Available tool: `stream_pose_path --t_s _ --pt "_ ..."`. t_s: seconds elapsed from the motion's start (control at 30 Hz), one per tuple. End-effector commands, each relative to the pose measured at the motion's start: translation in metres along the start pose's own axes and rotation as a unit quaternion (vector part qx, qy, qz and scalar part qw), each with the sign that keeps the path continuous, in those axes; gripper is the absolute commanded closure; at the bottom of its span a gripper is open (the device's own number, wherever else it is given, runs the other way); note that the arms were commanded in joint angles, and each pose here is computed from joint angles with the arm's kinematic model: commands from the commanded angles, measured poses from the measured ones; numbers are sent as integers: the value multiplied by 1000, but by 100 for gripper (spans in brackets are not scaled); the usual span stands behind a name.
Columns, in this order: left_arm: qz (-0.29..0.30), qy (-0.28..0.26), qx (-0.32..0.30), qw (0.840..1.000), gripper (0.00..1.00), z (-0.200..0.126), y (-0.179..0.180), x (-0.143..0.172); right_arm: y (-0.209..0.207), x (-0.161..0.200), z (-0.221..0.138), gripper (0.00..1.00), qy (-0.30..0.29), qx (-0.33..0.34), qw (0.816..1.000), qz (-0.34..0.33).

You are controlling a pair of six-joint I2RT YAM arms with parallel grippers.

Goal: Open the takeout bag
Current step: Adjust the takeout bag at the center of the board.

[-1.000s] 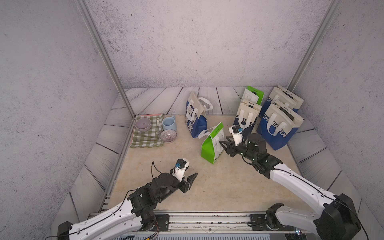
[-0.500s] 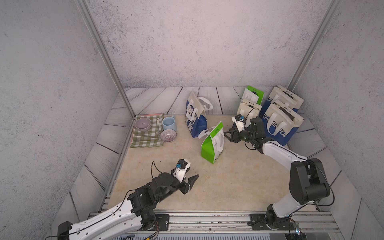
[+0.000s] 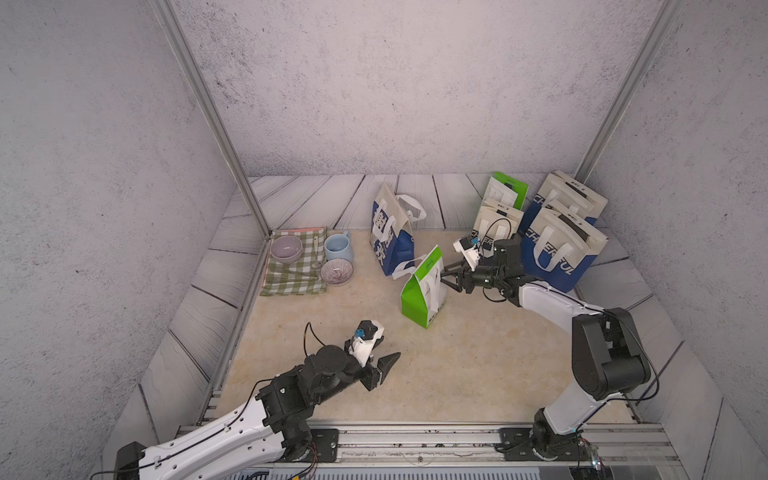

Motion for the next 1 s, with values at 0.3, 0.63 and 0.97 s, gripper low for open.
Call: stream_pose_path --t_s 0.3,0.63,0.97 --pt "9 -12 -19 1000 38 4 5 4 56 25 -5 51 -10 24 998 49" --pt "39 -38 -13 998 37 19 6 3 76 54 -31 42 27 145 986 77" --pt "21 -47 13 999 36 63 39 -17 90 53 -73 39 4 239 969 60"
Point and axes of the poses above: each gripper's point midway between its finger pads, its own z axis out along the fingers, its own y axis along the line the jaws close on, x = y × z, the point moved 6 cm from there along -z, back along the fingers, and after that the axes turned 3 degrees about -z, right-handed, at the moved point
